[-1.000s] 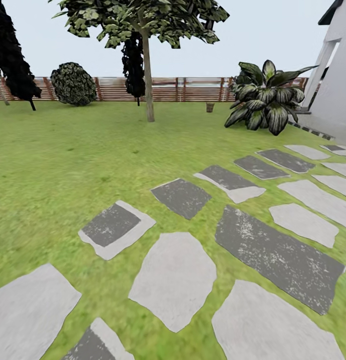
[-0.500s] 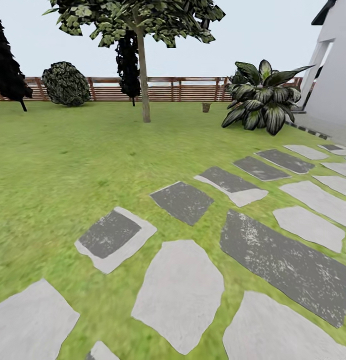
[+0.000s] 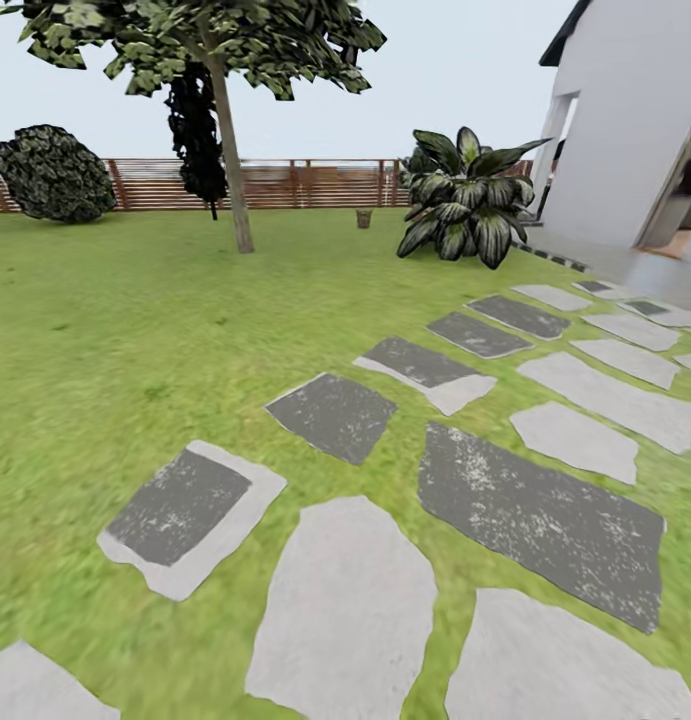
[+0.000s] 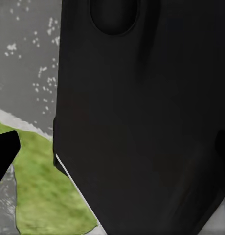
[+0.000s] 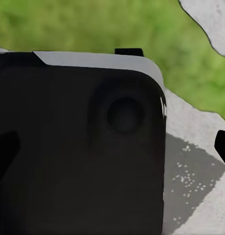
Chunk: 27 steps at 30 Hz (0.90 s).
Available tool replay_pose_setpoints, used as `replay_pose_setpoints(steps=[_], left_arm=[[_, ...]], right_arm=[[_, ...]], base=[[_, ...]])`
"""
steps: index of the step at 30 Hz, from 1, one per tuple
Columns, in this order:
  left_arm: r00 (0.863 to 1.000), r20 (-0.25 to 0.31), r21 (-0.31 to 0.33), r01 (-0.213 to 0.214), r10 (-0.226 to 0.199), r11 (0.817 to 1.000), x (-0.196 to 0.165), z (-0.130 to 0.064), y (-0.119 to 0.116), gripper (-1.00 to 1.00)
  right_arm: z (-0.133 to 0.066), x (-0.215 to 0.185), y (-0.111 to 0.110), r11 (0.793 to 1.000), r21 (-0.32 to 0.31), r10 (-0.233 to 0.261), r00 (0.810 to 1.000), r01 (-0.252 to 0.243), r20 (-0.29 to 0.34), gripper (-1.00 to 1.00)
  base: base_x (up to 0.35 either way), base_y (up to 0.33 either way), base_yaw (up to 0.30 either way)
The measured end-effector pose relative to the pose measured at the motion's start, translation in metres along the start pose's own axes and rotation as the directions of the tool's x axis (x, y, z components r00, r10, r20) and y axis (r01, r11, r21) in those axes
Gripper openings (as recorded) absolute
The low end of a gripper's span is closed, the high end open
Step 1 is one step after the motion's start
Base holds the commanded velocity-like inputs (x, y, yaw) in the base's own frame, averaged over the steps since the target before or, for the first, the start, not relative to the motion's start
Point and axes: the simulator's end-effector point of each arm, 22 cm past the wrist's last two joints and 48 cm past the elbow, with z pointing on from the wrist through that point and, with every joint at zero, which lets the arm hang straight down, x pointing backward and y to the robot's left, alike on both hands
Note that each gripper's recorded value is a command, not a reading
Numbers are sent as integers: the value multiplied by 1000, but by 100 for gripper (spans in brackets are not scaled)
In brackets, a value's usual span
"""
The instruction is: Take the three Easter eggs out of the wicker basket on the lawn in the garden, then place them on the lawn next to a single tree (choose any tree) so that all three eggs are next to the same tree and none are left in the basket.
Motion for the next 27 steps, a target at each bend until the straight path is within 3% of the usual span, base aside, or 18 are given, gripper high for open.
replay_pose_setpoints(steps=[6, 27], left_arm=[[1000, -1, 0, 0, 0, 1000, 0, 0, 0, 100], [1000, -3, -1, 0, 0, 1000, 1, 0, 0, 100]], right_arm=[[0, 0, 0, 1000, 0, -2, 1000, 2, 0, 100], [1, -6, -3, 1000, 3, -27, 1000, 27, 9, 100]], base=[[285, 169, -181], [297, 143, -4]])
